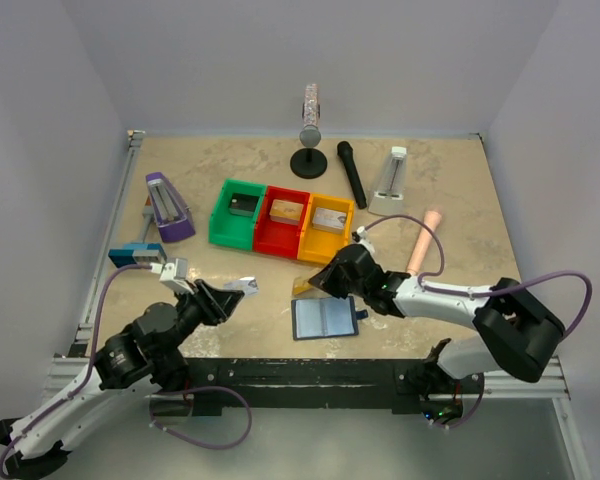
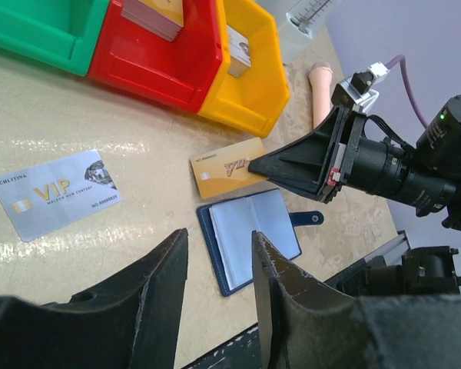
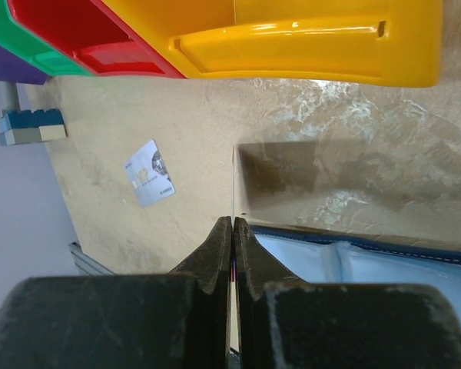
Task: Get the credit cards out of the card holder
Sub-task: Place the credit card at the center of the board.
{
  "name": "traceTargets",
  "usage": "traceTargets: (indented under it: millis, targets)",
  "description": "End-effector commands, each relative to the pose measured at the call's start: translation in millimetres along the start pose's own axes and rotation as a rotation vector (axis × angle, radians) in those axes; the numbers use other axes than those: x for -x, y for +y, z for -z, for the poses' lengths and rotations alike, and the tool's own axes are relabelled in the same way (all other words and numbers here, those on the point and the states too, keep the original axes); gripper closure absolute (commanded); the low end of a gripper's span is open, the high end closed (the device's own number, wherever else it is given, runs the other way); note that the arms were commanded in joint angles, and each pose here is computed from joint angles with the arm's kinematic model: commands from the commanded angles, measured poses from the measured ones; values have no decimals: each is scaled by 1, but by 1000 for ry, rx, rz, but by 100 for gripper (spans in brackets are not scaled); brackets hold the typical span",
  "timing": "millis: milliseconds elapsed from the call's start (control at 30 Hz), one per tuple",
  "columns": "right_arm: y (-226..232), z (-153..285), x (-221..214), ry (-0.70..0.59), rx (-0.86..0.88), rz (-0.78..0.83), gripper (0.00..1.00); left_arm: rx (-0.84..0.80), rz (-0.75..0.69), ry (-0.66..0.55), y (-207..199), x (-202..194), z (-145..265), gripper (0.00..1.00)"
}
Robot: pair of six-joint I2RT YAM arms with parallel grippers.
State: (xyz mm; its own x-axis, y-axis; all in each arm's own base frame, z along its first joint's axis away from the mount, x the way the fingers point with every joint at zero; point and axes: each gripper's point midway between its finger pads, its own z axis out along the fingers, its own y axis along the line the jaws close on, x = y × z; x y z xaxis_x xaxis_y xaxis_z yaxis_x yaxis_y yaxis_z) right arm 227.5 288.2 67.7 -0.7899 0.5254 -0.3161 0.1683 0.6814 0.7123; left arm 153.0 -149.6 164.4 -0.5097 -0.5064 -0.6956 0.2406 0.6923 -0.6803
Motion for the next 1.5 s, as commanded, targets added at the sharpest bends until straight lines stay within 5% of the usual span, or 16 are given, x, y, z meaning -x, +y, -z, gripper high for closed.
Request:
traceTargets:
  millis: [0,267,1000,1467]
  targets:
    - [17,-7,9,-44,5,-47,100,-16,25,8,-2,-3,0,57]
    - [14,-20,-10,46,4,-4,100,-13,46,34,0,-12,-3,58]
    - [3,-18,-12,47,-22,19,66,8,48,37,7,-16,-6,58]
    - [-5,-9,-9,29,-40,22,57,15,46,41,9,-19,-7,57]
